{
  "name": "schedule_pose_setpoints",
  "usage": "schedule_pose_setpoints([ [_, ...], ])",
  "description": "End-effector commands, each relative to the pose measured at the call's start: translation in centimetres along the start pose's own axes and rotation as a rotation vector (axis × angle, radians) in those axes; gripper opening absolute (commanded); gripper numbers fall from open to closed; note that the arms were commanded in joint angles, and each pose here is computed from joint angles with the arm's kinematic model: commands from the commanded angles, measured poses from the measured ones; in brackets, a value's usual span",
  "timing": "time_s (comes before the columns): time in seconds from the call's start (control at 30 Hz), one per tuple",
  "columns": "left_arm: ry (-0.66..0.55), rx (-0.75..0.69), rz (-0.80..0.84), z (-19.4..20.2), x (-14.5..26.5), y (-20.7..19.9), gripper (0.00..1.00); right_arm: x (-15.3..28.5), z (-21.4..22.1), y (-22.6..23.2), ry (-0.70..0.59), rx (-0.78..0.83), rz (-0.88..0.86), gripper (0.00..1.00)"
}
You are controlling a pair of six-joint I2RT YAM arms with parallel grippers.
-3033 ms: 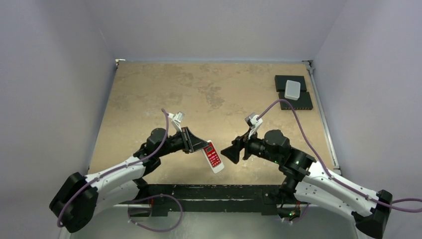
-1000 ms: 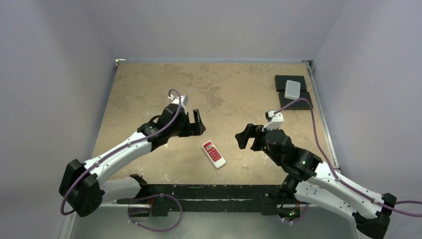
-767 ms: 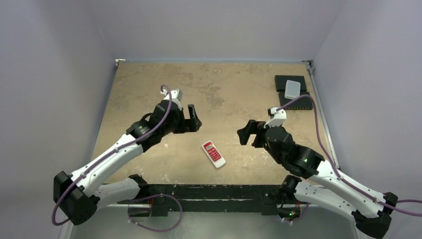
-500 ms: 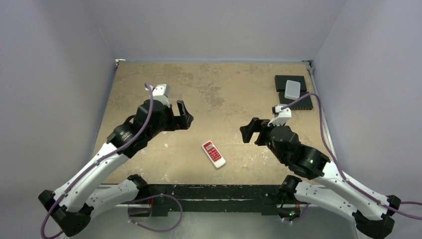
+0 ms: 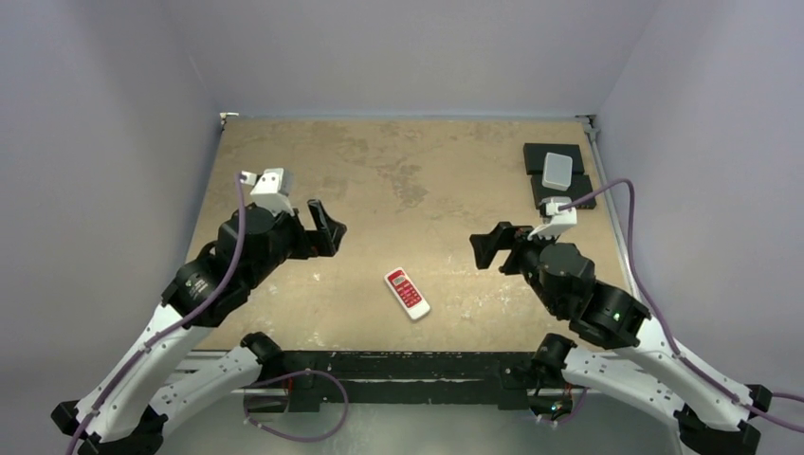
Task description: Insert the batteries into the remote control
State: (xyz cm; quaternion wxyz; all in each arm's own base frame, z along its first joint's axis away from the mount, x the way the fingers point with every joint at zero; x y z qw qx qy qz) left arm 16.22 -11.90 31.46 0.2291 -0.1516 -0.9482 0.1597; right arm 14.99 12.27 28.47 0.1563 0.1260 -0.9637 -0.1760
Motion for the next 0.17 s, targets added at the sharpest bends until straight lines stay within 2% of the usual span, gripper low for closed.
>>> schedule_pose_setpoints([
  [0.0,-0.028,-0.011,0.0,-0.71,0.98,0.11,0.99,0.81,-1.67,0.59,-0.033,0.017,-0.05,0.99],
  [0.13,-0.03,-0.008,0.002,-0.67,1.08,0.14,0.99,0.47,-1.65,-0.09,-0.034,0.011,0.032,0.99],
])
Point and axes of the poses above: each gripper's point midway between its finger pads, its own x axis back along the fingers, its own y axis along the line the jaws close on, z = x × y, the point moved 6 cm from there along x, back along the fingers, and after that the axes turned 1 degree about -x, right-handed, at the moved point
